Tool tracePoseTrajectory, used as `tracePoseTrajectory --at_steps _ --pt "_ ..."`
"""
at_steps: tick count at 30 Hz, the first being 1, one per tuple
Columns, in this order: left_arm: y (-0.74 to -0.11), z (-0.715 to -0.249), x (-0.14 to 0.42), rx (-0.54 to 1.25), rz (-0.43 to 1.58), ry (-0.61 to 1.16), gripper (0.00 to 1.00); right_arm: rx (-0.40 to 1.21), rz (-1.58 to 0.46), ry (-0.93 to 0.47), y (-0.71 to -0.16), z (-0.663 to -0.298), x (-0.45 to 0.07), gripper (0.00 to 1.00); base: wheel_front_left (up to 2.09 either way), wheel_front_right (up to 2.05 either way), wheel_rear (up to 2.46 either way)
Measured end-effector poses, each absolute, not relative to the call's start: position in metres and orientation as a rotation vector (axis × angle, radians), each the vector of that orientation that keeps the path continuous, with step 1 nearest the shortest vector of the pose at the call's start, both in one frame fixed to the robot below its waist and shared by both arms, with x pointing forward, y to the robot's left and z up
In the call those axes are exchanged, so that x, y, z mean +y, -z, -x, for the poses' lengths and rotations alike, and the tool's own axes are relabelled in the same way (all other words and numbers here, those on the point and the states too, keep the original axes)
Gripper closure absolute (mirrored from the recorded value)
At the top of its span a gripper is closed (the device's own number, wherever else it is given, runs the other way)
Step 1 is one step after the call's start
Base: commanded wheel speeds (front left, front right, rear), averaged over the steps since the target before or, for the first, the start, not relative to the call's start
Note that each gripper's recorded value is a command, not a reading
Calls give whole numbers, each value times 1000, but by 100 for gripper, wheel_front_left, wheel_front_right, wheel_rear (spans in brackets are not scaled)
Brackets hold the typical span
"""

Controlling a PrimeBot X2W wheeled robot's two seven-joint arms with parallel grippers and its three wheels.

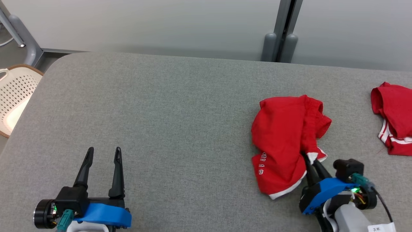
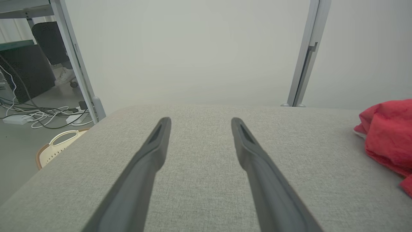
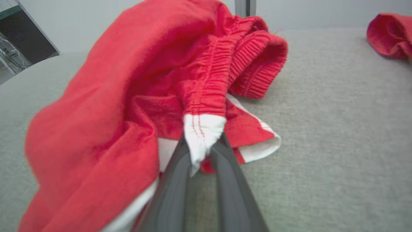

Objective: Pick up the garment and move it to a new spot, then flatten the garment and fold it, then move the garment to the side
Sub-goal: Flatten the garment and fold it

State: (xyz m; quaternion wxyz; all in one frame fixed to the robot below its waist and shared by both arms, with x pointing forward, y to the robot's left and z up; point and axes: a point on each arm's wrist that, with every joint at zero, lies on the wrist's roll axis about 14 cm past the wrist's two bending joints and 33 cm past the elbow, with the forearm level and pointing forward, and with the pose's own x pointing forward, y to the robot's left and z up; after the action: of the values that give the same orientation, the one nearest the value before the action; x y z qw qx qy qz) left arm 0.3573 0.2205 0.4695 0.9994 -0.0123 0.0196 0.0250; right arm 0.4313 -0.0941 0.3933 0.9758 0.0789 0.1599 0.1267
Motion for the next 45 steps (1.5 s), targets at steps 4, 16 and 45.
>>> tracePoseTrajectory --at_steps 4,16,45 --pt "-472 -358 217 30 27 -41 0 240 -147 -178 -415 -444 -127 100 0 0 0" --pt "-475 -356 208 18 44 -20 0 34 -26 -178 -479 -456 -154 100 0 0 0" --pt "-470 -329 231 32 87 -119 0 232 -30 -1042 -432 -326 108 0 0 0 0"
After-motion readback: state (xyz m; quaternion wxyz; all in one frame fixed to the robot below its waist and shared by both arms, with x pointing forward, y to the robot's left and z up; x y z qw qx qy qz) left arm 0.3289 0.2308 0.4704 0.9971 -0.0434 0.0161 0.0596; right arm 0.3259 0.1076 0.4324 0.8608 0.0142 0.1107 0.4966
